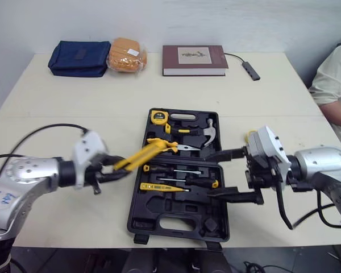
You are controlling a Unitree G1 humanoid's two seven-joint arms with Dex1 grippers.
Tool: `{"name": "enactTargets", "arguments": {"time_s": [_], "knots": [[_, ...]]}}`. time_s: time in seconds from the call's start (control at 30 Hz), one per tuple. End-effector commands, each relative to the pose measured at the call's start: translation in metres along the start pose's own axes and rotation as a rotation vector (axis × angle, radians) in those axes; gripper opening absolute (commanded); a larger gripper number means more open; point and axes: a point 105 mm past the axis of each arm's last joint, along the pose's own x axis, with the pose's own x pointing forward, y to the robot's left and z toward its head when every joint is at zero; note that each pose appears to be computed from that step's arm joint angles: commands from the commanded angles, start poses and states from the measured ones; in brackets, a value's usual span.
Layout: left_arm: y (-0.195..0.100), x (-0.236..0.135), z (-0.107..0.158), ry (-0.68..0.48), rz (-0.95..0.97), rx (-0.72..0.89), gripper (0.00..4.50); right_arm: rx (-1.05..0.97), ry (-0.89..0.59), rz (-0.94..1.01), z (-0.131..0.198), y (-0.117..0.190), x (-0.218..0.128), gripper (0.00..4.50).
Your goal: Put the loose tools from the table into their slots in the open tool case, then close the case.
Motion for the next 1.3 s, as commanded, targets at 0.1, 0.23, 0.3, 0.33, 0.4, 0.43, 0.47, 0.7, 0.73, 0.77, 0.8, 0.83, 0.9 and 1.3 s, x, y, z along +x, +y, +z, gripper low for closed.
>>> {"name": "enactTargets", "arguments": {"time_s": [0.1,0.23,0.3,0.33,0.4,0.43,0.47,0.7,0.73,0.77,0.8,0.83,0.9,1.3], "knots": [[-0.035,0.03,0.017,0.072,-0.275,0.156,1.35,0.035,0.046,0.032,-0.006,0.025,-0.009,4.5],[-0.043,0.05,0.016,0.122,-0.366,0.192,1.35,0.079,0.065,0.018,-0.014,0.033,-0.01,4.5],[-0.049,0.059,0.012,0.155,-0.423,0.229,1.35,0.103,0.075,0.005,-0.018,0.036,-0.012,4.5],[-0.05,0.063,0.011,0.166,-0.438,0.241,1.35,0.115,0.08,0.001,-0.02,0.038,-0.013,4.5],[-0.052,0.069,0.008,0.186,-0.462,0.253,1.35,0.132,0.091,-0.009,-0.024,0.039,-0.014,4.5],[-0.052,0.071,0.007,0.197,-0.469,0.259,1.35,0.137,0.096,-0.014,-0.026,0.04,-0.015,4.5],[-0.051,0.073,0.004,0.208,-0.474,0.27,1.35,0.141,0.102,-0.019,-0.028,0.04,-0.015,4.5],[-0.043,0.079,-0.011,0.261,-0.465,0.313,1.35,0.157,0.112,-0.055,-0.033,0.041,-0.019,4.5],[-0.043,0.08,-0.013,0.265,-0.463,0.32,1.35,0.157,0.113,-0.058,-0.033,0.041,-0.02,4.5],[-0.042,0.08,-0.015,0.267,-0.462,0.321,1.35,0.157,0.113,-0.061,-0.033,0.041,-0.02,4.5],[-0.042,0.08,-0.017,0.273,-0.46,0.319,1.35,0.156,0.112,-0.065,-0.033,0.04,-0.02,4.5],[-0.044,0.08,-0.017,0.268,-0.469,0.307,1.35,0.156,0.11,-0.068,-0.033,0.04,-0.02,4.5],[-0.044,0.081,-0.017,0.265,-0.462,0.294,1.35,0.153,0.109,-0.074,-0.033,0.04,-0.02,4.5],[-0.034,0.081,-0.013,0.253,-0.408,0.268,1.35,0.144,0.097,-0.084,-0.033,0.036,-0.018,4.5]]}}
